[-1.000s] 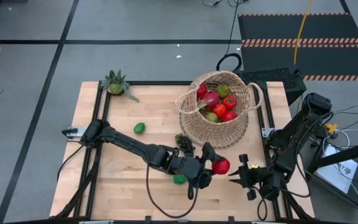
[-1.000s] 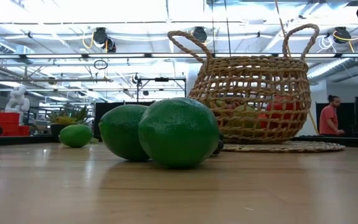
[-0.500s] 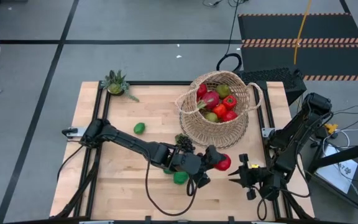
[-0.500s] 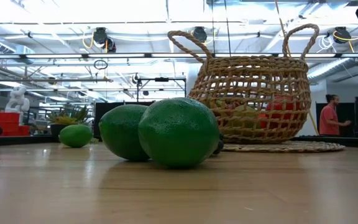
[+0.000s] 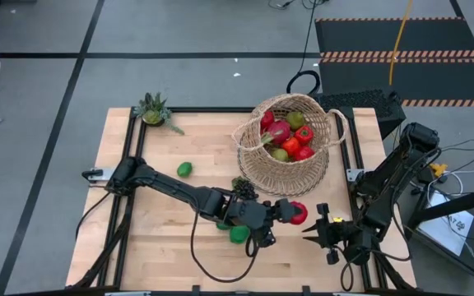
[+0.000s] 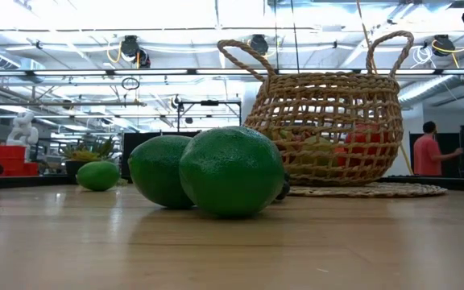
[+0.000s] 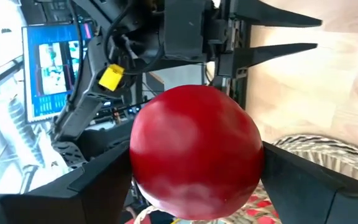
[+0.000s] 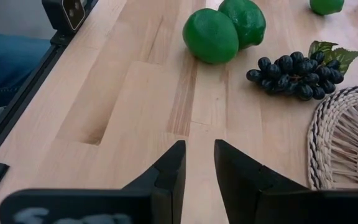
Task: Build produce basket
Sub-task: Put the red tomato into the brown basket
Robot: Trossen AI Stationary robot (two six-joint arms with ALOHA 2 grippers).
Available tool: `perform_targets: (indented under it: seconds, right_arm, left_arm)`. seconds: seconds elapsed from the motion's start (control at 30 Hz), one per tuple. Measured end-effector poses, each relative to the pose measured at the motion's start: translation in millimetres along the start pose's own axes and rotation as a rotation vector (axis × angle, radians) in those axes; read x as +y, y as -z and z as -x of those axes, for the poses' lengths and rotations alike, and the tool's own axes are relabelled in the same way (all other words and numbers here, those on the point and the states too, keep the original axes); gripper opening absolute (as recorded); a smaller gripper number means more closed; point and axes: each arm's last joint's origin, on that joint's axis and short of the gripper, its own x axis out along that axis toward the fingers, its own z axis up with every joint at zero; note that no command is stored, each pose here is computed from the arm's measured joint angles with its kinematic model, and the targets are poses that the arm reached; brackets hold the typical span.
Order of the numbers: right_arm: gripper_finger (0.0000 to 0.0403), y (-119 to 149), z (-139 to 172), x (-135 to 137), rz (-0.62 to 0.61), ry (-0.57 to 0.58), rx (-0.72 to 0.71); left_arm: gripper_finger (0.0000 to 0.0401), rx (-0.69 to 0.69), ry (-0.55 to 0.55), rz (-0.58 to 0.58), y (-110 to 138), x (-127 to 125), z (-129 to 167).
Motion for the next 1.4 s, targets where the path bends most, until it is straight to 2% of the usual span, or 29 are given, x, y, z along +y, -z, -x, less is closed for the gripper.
perform_targets:
  seconds: [0.33,0.6,0.87,1.1,1.4]
  right_arm:
    - [0.0077,0.0,0.0,0.0,0.000,0.000,0.000]
    - [0.0077,-2.4,0.0,1.5,-0.007,-0.012,-0.020]
    - [0.0077,-2.3,0.0,1.4,-0.002,-0.012,-0.020]
    - [0.0077,-2.3,0.0,1.4,-0.001,-0.012,-0.019]
    - [0.0077,-2.2,0.0,1.4,-0.001,-0.012,-0.019]
  left_arm:
    - [0.0324,-0.003,-0.073,0.054,0.4,7.3,-0.2]
    - [0.0324,-0.006,-0.079,0.159,1.6,8.0,-0.6]
    - [0.0324,-0.009,-0.078,0.314,2.5,8.0,-1.0]
    - [0.0324,-0.017,-0.077,0.503,2.5,7.9,-1.0]
    - [0.0324,-0.030,-0.073,0.862,2.6,7.8,-1.0]
